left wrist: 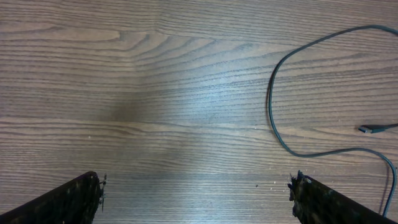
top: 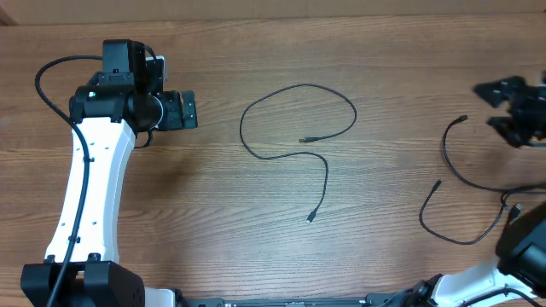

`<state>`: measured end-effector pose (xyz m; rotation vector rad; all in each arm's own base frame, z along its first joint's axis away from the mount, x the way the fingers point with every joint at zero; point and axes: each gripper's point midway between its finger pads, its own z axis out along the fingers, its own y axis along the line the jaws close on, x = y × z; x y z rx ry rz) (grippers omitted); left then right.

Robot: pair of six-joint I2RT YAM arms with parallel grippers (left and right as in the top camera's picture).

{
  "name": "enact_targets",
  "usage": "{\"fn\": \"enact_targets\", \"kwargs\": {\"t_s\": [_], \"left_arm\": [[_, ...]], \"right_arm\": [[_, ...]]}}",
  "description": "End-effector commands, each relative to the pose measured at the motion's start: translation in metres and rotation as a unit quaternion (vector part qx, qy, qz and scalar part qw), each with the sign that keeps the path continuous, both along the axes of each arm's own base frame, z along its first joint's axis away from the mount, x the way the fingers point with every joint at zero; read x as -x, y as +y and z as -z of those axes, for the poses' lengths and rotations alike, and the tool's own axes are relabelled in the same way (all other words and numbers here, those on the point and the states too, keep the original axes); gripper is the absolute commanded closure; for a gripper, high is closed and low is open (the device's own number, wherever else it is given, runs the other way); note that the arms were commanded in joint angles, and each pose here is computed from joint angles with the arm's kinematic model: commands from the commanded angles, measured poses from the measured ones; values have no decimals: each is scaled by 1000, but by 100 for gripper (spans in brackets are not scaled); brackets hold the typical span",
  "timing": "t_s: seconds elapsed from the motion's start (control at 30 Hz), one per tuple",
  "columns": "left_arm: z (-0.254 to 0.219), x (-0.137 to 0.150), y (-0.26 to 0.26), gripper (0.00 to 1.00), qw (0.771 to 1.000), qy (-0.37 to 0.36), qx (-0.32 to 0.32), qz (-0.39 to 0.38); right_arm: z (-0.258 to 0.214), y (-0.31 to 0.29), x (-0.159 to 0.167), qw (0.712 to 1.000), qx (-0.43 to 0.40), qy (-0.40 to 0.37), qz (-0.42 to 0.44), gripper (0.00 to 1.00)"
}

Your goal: Untangle cables

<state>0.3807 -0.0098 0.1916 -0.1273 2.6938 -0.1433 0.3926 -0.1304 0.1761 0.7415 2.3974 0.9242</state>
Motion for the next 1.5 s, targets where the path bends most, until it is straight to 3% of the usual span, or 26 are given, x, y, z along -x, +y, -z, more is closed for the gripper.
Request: {"fn": "enact_targets", "kwargs": {"t_s": [0.0, 0.3, 0.57, 0.8, 1.13, 1.27, 1.47], "left_arm": [[-1, -2, -2, 1, 1000, -2, 1, 11], [-1, -2, -2, 0, 1000, -2, 1, 11], [-1, -2, -2, 1, 1000, -2, 1, 11], [-1, -2, -2, 1, 1000, -2, 1, 11], [-1, -2, -2, 0, 1000, -2, 1, 11], [-22, -38, 31, 0, 992, -86, -94, -17], [-24, -41, 32, 0, 991, -92, -96, -19]], "right_arm": [[-28, 36, -6, 997, 49, -25, -46, 0], [-16, 148, -13, 978, 119, 8, -170, 0], [0, 254, 5, 935, 213, 17, -283, 0], [-3, 338, 36, 899, 214, -18, -382, 0], [4, 414, 73, 882, 191, -23, -430, 0], [24, 442, 88, 867, 191, -13, -461, 0], [32, 463, 93, 866, 193, -19, -461, 0]]}}
